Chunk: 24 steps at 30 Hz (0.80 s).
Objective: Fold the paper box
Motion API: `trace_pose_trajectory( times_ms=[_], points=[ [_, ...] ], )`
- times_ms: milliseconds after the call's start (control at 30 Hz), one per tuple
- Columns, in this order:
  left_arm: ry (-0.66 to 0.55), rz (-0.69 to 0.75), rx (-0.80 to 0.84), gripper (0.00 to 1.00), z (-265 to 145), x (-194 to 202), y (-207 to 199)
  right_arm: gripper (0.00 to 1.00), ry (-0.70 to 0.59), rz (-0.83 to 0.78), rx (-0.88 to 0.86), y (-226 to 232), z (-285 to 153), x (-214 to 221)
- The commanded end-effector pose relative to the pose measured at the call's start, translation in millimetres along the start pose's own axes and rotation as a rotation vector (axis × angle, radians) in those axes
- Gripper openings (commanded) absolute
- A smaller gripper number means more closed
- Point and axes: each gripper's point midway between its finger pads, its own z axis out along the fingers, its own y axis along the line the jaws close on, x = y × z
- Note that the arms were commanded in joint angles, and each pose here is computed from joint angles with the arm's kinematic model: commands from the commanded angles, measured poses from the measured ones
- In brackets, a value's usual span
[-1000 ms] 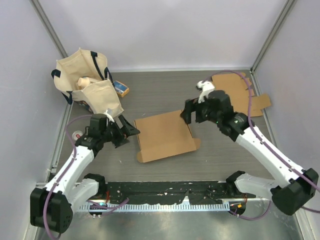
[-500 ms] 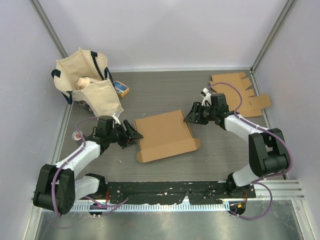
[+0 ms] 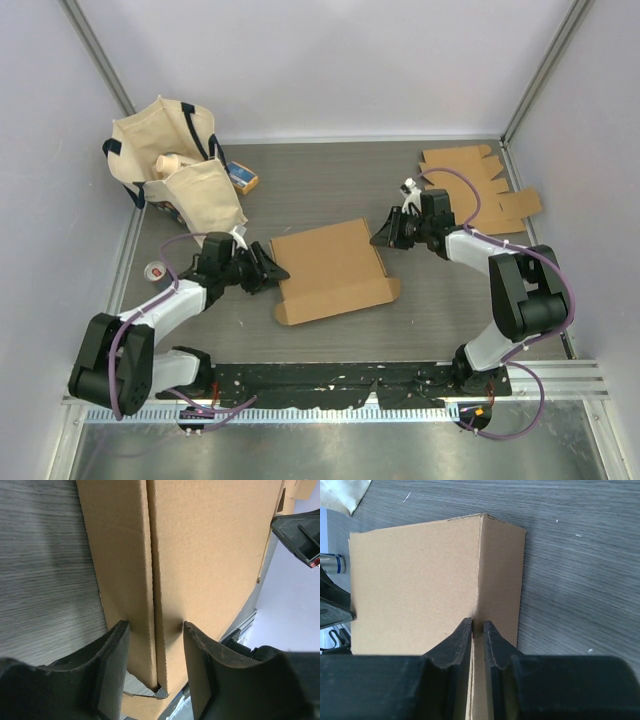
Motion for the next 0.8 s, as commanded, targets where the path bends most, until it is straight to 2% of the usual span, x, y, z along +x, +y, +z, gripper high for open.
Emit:
trace_pose_trajectory(
  times_ms=[0,167,267,333,500,600,633,733,767],
  points=[
    [-0.076,0.024,0.037,0.55,-4,-11,-10,0.17,-0.022,0.005,-0.008,0,1,1],
    [-0.12,0.019,0.012,0.83,-11,-11,-3,0.13,-0.015,0.041,-0.018,-7,2,11],
    [-0.147,0.025,0.004,0.96,-15,-14,-3,0.11,-0.023,0.052,-0.013,-10,1,11],
    [-0.164,0.026,-0.001,0.99,-17,-17,-3,0.1,-0.03,0.064,0.0,-14,0,10],
    [-0.146,0.022,0.008,1.0,-11,-17,-1,0.11,-0.025,0.082,-0.036,-11,-1,9],
    [-0.134,0.026,0.028,0.98,-7,-18,-5,0.24,-0.03,0.077,-0.087,-1,-2,7],
    [-0.138,0.024,0.041,0.95,-7,-19,-7,0.33,-0.034,0.072,-0.093,1,-3,6],
    [-0.134,0.027,0.055,0.93,-6,-18,-9,0.44,-0.048,0.058,-0.105,8,-6,4],
    [-0.133,0.024,0.054,0.93,-5,-18,-8,0.44,-0.05,0.052,-0.108,10,-6,4]
  ],
)
